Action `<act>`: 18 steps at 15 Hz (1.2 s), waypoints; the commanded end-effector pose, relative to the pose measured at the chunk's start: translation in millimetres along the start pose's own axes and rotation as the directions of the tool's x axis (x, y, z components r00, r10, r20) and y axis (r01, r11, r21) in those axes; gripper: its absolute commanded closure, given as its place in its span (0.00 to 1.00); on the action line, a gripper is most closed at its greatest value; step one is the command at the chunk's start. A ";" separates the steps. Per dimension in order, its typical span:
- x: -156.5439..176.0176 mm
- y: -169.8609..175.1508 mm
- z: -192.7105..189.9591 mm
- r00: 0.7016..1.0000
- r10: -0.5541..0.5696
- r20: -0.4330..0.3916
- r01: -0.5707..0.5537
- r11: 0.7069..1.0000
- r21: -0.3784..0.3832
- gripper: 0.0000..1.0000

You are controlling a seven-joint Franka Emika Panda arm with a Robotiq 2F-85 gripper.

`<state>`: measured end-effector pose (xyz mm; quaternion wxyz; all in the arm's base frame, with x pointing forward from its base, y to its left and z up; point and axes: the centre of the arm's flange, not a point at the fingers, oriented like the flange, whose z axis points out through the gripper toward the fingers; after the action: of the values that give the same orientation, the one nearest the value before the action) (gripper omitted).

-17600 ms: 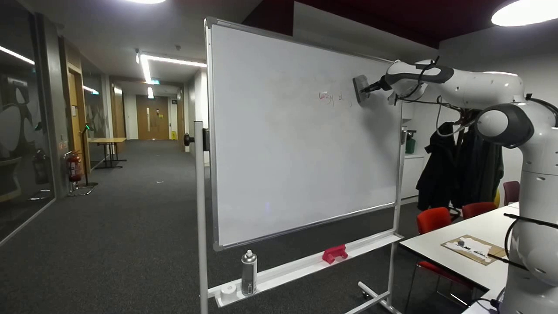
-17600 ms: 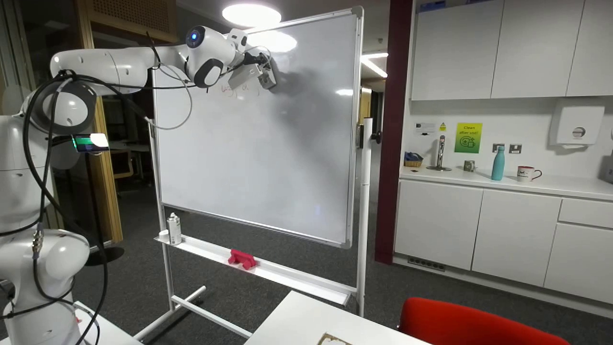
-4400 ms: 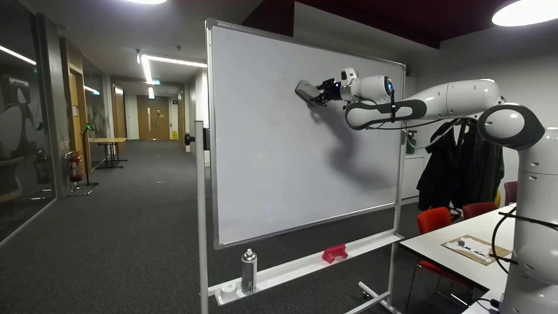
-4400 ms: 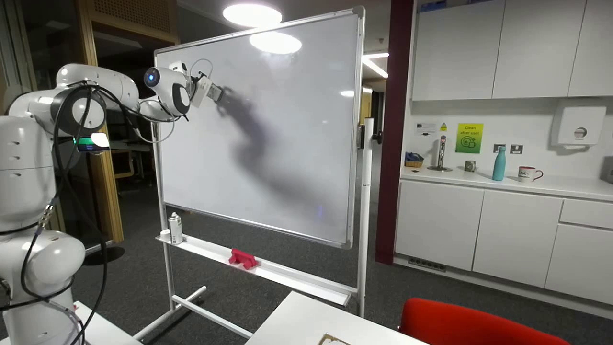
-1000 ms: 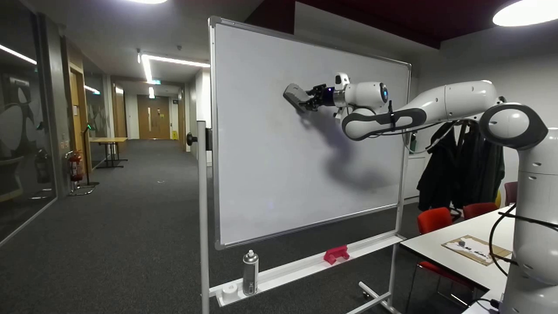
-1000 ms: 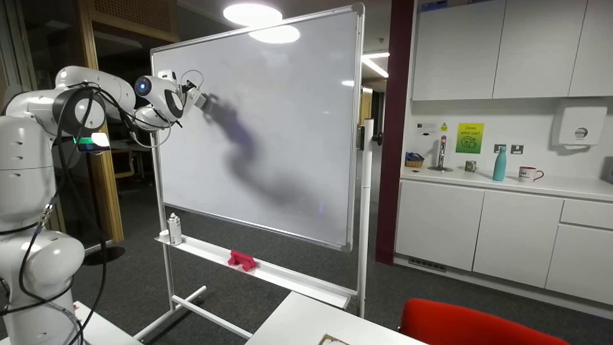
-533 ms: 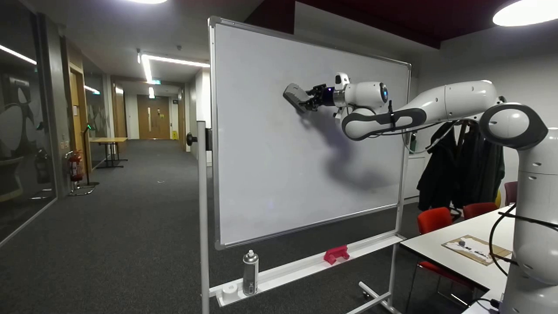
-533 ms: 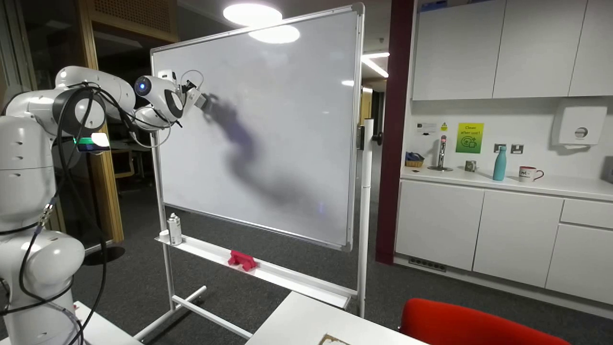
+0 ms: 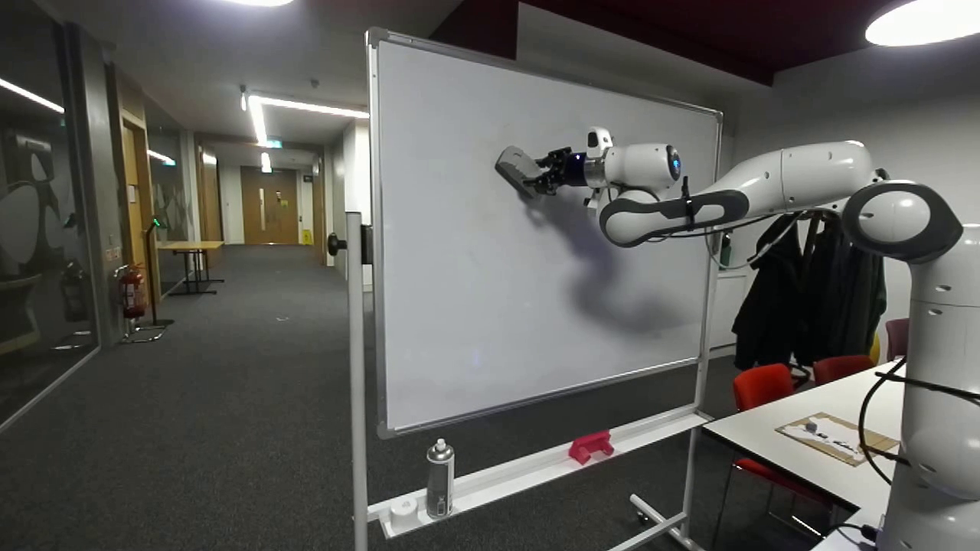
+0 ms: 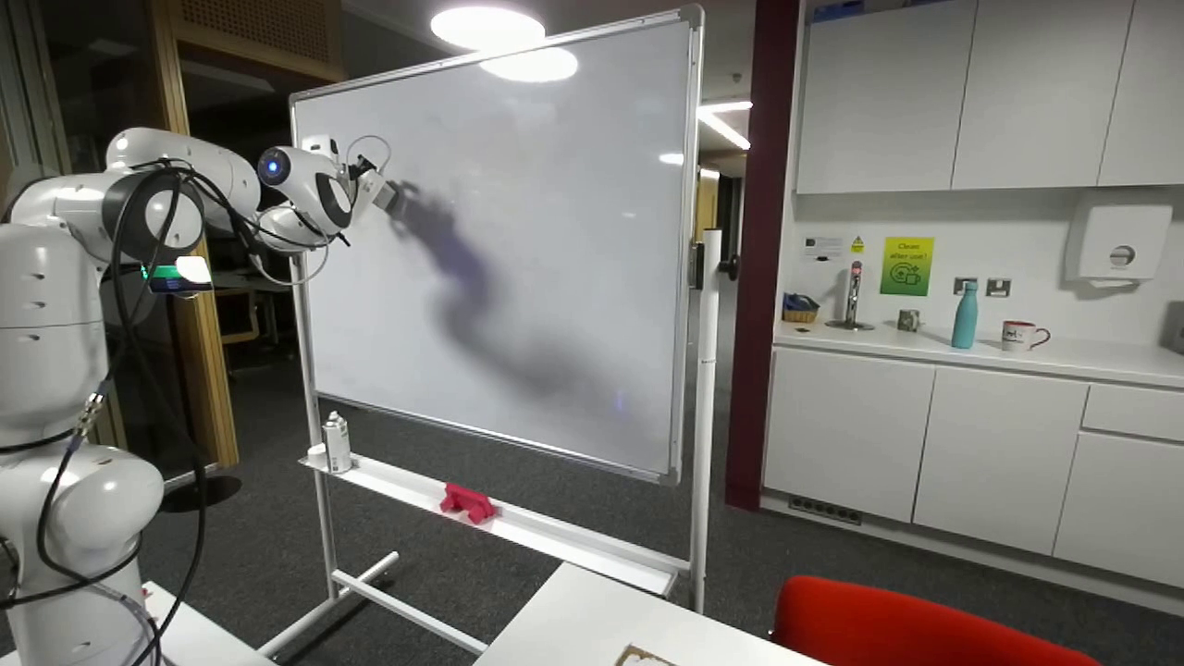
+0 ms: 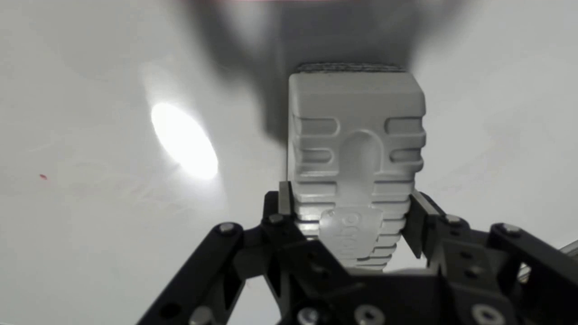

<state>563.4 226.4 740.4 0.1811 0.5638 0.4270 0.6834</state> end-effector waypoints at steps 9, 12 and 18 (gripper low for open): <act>37.5 38.6 -10.2 0.998 -0.069 -0.011 0.067 0.990 -0.125 0.66; 35.2 51.7 2.0 0.991 -0.133 0.026 0.135 0.981 -0.140 0.66; 40.4 52.3 12.8 0.978 -0.200 0.065 0.208 0.969 -0.135 0.66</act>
<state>566.4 207.4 806.7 0.2777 0.5267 0.4331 0.6767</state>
